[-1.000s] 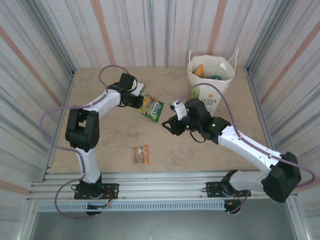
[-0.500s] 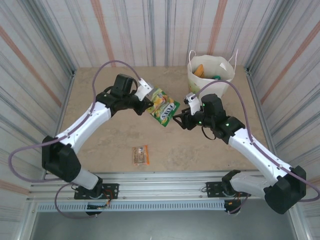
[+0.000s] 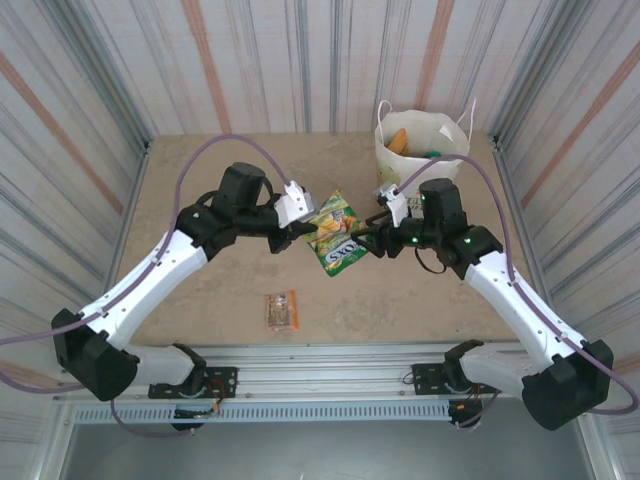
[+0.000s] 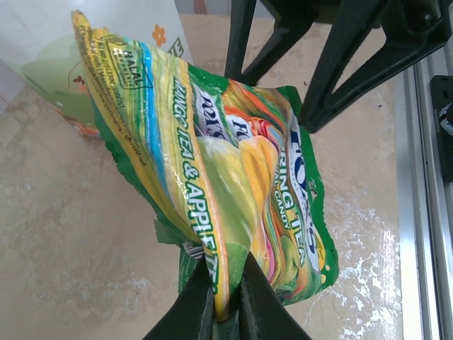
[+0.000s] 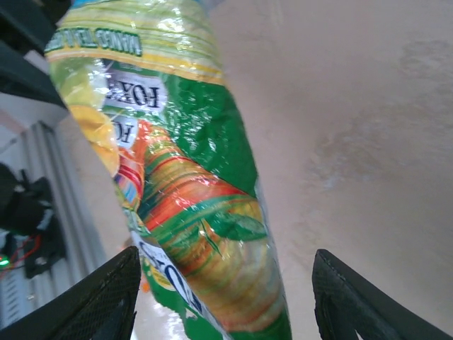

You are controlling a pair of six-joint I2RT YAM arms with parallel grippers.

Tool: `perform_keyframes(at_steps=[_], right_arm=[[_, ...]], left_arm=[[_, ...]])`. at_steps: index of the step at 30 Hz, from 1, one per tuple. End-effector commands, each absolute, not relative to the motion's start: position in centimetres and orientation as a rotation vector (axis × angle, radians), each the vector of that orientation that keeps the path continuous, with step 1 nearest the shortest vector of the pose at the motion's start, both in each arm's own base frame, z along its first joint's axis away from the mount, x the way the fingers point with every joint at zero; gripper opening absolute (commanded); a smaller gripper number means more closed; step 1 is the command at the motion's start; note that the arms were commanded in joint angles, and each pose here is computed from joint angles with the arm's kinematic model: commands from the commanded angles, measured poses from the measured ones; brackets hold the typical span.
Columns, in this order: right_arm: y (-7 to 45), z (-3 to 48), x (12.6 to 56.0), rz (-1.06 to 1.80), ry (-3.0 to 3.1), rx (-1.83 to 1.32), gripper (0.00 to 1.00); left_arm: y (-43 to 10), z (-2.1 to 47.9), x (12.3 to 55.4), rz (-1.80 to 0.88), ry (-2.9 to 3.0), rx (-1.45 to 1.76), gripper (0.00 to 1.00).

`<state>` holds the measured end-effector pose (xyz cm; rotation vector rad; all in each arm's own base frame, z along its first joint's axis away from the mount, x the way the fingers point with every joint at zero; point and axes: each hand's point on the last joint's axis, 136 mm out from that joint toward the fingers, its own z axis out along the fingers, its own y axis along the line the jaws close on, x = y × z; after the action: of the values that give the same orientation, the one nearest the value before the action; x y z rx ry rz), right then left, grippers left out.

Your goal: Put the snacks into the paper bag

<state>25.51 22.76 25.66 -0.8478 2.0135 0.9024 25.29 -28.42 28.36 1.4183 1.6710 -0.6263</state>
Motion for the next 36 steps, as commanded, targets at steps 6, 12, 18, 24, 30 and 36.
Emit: perform_keyframes(at_steps=[6,12,18,24,30,36], right_arm=[[24.3,26.4,23.4,1.114,1.964,-0.934,0.62],[24.2,26.6,23.6,1.126,1.969,-0.923,0.29],[23.1,27.8,24.1,1.093,1.957,-0.857,0.05],[20.9,30.1,25.2,0.987,1.947,-0.726,0.01],[15.8,34.3,29.2,0.854,1.954,-0.426,0.02],[9.2,38.6,34.2,0.624,1.939,-0.159,0.03]], left_arm=[[-28.9,31.8,23.6,-0.673,1.514,1.413,0.00],[-28.6,31.4,24.6,-0.620,1.559,1.368,0.02],[-27.9,31.1,26.2,-0.557,1.630,1.278,0.25],[-26.7,30.1,28.5,-0.479,1.770,1.119,0.67],[-26.7,27.8,29.8,-0.494,1.912,1.010,0.73],[-27.6,25.3,30.3,-0.563,2.003,0.975,0.75]])
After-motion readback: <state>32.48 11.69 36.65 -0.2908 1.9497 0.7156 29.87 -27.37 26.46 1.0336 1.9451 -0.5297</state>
